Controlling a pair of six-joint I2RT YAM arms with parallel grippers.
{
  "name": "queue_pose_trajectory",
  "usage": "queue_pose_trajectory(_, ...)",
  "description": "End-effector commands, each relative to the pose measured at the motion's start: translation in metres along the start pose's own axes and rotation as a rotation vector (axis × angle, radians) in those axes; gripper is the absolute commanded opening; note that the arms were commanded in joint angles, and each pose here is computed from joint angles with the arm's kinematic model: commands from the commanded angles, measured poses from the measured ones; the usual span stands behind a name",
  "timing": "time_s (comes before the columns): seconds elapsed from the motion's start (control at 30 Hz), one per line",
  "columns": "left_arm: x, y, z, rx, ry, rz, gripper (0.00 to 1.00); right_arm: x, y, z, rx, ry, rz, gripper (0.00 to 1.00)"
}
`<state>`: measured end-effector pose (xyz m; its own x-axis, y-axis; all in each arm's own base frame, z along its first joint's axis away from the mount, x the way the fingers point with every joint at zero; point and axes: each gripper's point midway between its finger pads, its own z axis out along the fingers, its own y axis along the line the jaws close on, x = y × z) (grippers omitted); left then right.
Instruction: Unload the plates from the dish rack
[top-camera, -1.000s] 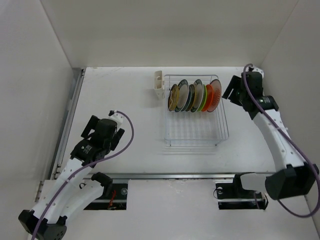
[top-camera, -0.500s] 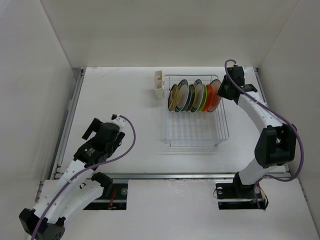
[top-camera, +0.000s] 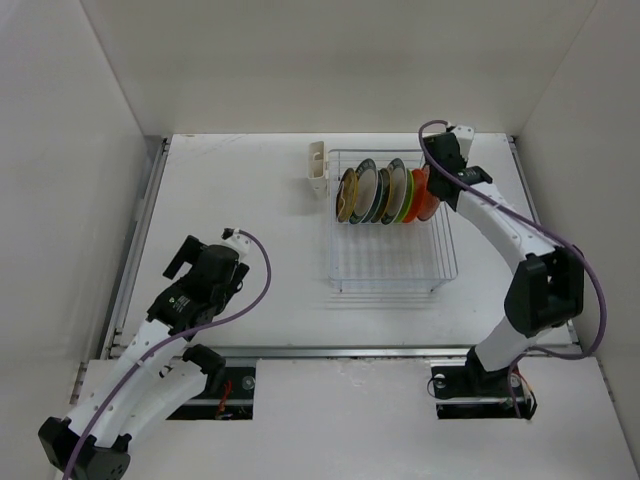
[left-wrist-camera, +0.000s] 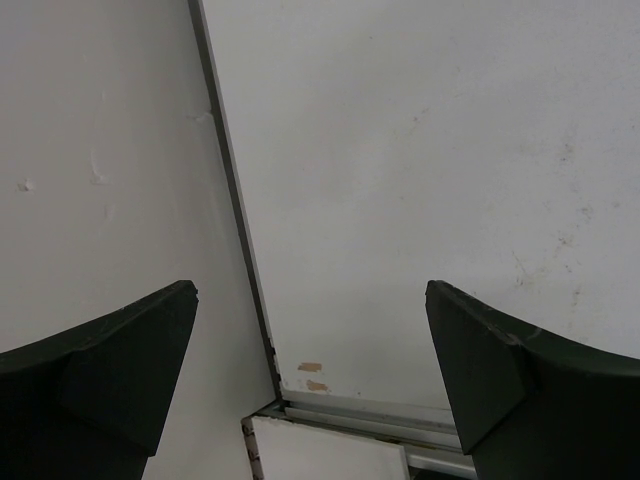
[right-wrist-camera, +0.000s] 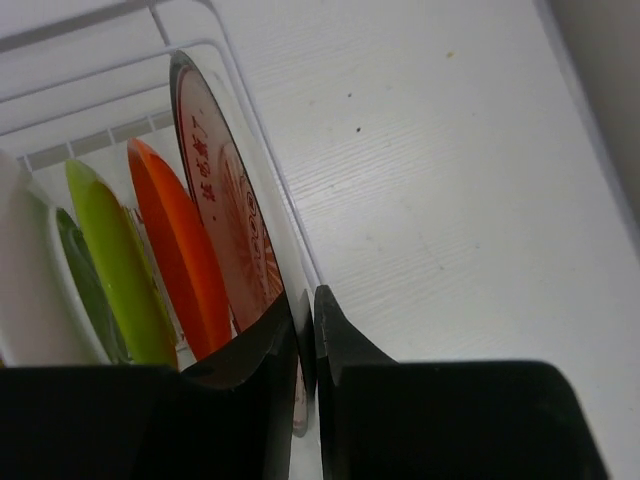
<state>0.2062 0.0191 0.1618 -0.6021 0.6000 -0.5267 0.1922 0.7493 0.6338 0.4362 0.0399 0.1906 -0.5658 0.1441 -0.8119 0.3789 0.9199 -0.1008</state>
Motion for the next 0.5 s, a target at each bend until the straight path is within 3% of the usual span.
queue_pose_trajectory(0.0, -0.011, 0.011, -0.005, -0.034, -0.039, -0.029, 1.0, -0.093, -0.038, -0.068, 0.126, -0.287, 0.153, 0.0)
queue_pose_trajectory(0.3, -0.019, 0.007, -0.015, 0.037, -0.058, -0.068, 1.0, -0.137, -0.076, -0.153, 0.159, -0.426, 0.201, 0.0)
queue_pose_trajectory(0.4, -0.022, 0.003, -0.019, 0.079, -0.066, -0.084, 1.0, -0.132, -0.068, -0.181, 0.056, -0.446, 0.231, 0.0)
queue_pose_trajectory(0.47, -0.025, 0.005, -0.025, 0.098, -0.074, -0.097, 1.0, -0.119, -0.043, -0.197, -0.129, -0.419, 0.219, 0.0)
